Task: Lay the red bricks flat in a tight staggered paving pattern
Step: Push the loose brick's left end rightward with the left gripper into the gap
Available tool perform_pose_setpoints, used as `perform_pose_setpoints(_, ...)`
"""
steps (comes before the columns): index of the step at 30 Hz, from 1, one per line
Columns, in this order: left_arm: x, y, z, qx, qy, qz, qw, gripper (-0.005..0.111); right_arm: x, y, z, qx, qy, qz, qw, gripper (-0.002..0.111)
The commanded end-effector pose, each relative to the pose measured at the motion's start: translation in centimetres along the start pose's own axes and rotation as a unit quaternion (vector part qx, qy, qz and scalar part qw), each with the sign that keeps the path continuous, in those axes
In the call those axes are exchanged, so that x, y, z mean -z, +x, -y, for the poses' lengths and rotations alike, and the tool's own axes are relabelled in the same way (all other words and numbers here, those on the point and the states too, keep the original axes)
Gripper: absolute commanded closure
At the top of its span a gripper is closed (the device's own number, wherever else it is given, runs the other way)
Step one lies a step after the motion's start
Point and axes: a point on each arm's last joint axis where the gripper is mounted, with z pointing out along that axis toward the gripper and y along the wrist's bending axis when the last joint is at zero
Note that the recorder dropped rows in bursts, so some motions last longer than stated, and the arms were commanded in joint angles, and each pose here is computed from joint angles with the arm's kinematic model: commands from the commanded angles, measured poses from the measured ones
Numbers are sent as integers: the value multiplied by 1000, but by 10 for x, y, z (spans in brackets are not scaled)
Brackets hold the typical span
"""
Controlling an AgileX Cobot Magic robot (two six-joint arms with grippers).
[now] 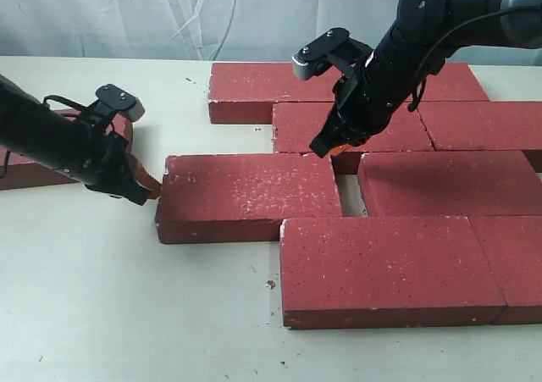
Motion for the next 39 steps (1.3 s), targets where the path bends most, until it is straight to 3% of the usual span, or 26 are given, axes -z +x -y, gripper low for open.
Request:
perform_pose_setpoints(1, -8, -11, 11, -20, -8, 6, 1000, 107, 5, 0, 1, -1, 5, 7, 1000, 109)
perform_pose_setpoints(5, -14, -15, 13, -26, -32, 8, 999, 107, 5, 0, 1, -1, 5, 7, 1000, 109)
perform_pose_setpoints(23, -25, -23, 32, -49, -31, 8, 998, 107, 5, 0, 1, -1, 5, 7, 1000, 109)
perform_pose_setpoints(29, -31, -26, 45, -76, -20, 4, 997, 107, 5, 0, 1, -1, 5, 7, 1000, 109)
perform_pose_setpoints(36, -30, -31, 38, -58, -60, 13, 996, 105, 5, 0, 1, -1, 5, 7, 1000, 109)
perform_pose_setpoints(39, -30, -29, 36, -83, -69, 1, 994, 105, 5, 0, 1, -1, 5, 7, 1000, 109)
